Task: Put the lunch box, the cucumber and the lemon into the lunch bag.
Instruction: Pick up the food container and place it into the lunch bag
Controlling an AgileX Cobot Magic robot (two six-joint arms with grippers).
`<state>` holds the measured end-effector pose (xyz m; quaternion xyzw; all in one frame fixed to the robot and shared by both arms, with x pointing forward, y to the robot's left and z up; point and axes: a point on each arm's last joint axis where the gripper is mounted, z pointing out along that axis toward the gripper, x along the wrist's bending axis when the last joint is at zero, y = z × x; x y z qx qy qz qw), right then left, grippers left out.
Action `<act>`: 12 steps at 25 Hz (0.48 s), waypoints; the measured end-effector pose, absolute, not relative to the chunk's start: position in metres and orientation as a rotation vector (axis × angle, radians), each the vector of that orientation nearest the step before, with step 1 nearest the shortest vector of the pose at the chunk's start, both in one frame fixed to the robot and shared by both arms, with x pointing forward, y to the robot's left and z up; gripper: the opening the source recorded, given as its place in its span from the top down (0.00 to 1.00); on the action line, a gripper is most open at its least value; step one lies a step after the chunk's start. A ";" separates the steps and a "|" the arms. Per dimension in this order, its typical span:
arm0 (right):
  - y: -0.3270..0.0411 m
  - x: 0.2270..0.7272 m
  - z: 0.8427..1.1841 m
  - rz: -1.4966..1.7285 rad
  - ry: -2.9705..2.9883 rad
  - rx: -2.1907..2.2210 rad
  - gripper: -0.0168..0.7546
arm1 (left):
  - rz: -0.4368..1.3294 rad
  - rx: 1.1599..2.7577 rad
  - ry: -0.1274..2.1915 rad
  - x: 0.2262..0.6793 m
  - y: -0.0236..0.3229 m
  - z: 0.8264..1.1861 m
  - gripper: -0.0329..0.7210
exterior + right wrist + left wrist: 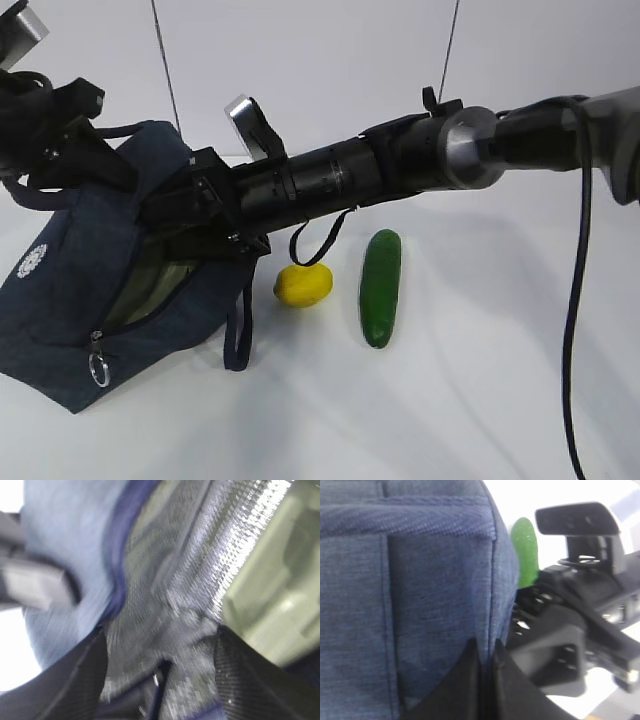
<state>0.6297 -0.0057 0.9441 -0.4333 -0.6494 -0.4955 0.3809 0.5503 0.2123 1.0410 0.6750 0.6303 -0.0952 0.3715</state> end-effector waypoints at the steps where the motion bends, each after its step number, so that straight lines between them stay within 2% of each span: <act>1: -0.008 0.629 0.944 -1.254 -1.665 -1.091 0.35 | -0.233 1.741 1.615 0.550 0.213 1.040 0.96; 6: -0.018 0.632 0.946 -1.239 -1.702 -1.067 0.35 | -0.203 1.767 1.615 0.551 0.215 1.039 0.96; 12: -0.034 0.629 0.975 -1.236 -1.849 -1.008 0.34 | -0.161 1.767 1.629 0.553 0.221 1.038 0.96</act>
